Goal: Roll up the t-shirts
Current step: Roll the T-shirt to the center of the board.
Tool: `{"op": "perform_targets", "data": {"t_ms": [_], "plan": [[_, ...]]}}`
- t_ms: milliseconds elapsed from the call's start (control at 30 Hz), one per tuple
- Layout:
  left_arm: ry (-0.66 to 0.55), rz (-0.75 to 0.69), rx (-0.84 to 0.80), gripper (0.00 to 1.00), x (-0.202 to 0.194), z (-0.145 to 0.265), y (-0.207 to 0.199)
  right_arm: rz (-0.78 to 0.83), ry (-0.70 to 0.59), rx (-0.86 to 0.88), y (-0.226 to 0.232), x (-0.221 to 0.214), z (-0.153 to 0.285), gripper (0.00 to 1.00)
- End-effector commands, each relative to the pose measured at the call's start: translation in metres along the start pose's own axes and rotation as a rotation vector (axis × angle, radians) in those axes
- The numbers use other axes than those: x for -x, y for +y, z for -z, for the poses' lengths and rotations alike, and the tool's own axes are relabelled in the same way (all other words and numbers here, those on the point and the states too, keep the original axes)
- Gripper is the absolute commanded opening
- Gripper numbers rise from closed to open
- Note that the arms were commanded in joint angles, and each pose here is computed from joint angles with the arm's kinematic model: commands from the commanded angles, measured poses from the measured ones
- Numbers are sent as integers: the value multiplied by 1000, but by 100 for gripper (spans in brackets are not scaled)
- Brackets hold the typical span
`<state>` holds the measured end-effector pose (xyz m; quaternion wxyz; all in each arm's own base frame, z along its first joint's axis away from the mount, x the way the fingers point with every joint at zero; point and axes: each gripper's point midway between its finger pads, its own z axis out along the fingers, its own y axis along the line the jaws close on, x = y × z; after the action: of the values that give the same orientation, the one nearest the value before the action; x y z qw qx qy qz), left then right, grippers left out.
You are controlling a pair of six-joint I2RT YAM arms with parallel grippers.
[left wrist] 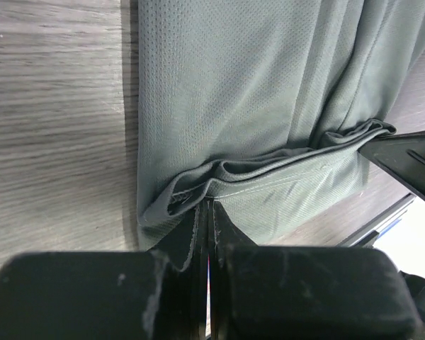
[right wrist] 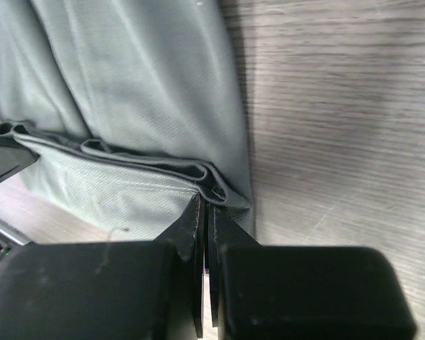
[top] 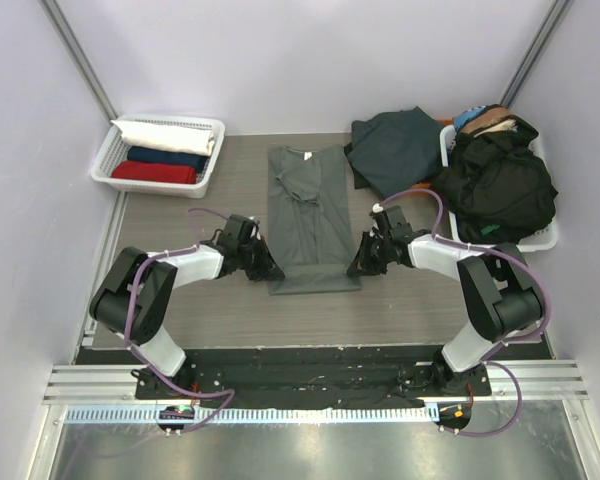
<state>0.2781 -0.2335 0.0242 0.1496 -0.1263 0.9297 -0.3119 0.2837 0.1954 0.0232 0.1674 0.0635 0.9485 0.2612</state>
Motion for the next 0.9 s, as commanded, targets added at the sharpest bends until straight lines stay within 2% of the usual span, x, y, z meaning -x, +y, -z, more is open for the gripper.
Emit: {"op": "perform_targets", "data": {"t_ms": [0, 367, 400, 433, 467, 567, 667, 867], "plan": [[-36, -27, -21, 0, 11, -5, -7, 7, -36, -17, -3, 8, -6, 1], [-51, -64, -24, 0, -2, 11, 2, -14, -47, 4, -7, -11, 8, 2], [-58, -85, -35, 2, -2, 14, 0, -11, -66, 3, -6, -8, 11, 10], [-85, -98, -44, 11, 2, 21, -5, -12, -71, 1, -6, -7, 13, 18], [-101, -109, -47, 15, 5, 26, -7, -11, -80, 3, -4, -5, 15, 29], [-146, -140, -51, 25, 10, 43, -14, -2, -102, 15, 1, -2, 24, 41], [-168, -160, -50, 37, 5, 58, -12, 12, -122, 20, 2, -4, 36, 42], [-160, -160, -22, 42, -19, 68, 11, 73, -134, 15, -6, -22, 54, 40]]}}
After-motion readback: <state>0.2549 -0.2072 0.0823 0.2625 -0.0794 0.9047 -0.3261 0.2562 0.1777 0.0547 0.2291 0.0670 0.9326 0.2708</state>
